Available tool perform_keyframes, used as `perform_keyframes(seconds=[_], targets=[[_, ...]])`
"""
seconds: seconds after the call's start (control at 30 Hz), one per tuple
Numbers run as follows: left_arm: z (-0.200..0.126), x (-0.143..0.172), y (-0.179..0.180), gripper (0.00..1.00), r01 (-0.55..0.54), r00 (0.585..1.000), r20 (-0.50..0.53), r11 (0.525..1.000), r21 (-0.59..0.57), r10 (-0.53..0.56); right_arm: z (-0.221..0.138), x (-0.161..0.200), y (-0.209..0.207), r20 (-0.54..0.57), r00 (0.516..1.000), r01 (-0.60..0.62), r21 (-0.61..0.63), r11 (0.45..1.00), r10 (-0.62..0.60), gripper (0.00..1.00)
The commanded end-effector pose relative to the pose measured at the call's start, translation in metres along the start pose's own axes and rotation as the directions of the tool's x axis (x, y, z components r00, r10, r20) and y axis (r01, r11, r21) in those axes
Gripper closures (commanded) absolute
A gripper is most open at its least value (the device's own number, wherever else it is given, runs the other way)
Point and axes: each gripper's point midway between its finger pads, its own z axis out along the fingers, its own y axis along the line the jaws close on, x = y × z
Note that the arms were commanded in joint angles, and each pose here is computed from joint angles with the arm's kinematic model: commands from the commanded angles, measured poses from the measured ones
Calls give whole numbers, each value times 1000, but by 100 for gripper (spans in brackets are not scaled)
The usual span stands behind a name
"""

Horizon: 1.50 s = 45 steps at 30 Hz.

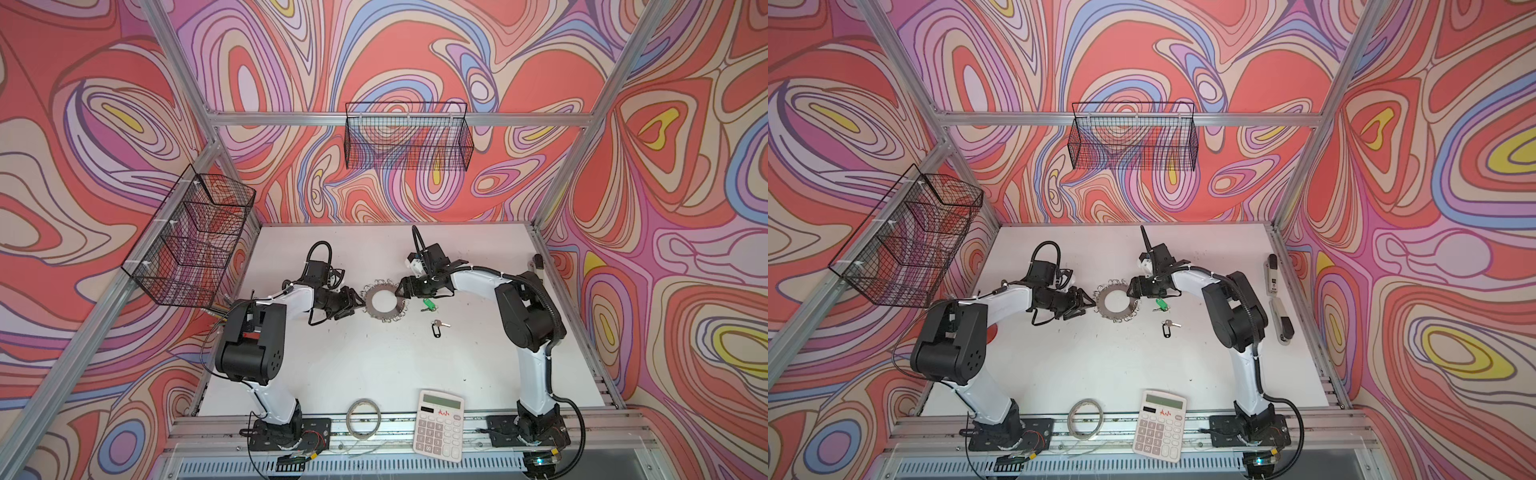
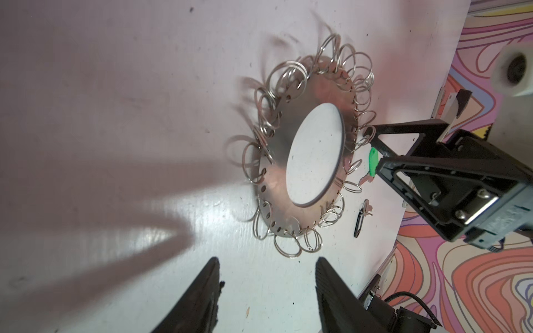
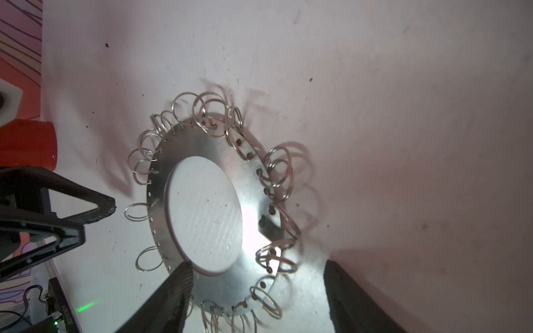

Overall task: Attach keys to a key ring
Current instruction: Pick up the keyring from the center of the table.

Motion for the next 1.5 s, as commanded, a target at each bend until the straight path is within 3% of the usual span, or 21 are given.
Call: perform_keyframes(seconds=[0.0, 0.4, 0.7, 0.9, 1.23, 1.47], targets=[[7, -7, 0, 48, 16, 1000, 3, 1000, 10, -16, 18, 18, -5, -79, 997, -26, -9, 1000, 26, 24], [27, -3, 5, 59, 33, 998, -45, 999, 18, -33, 34, 28, 11, -78, 994, -92, -175, 980, 79, 26], [37, 2, 11, 65, 63, 997, -56, 997, 40, -61, 7, 10, 53, 4, 994, -96, -374, 922, 105, 37], [38, 5, 10, 73, 64, 996, -72, 996, 59, -60, -4, 2, 63, 47, 992, -87, -416, 905, 117, 44], [30, 5, -8, 89, 54, 996, -77, 988, 142, -44, -14, -1, 77, 71, 989, -79, -509, 857, 133, 68], [19, 2, -22, 97, 20, 998, -68, 985, 172, -8, -22, -4, 81, 86, 988, -62, -541, 839, 129, 94]])
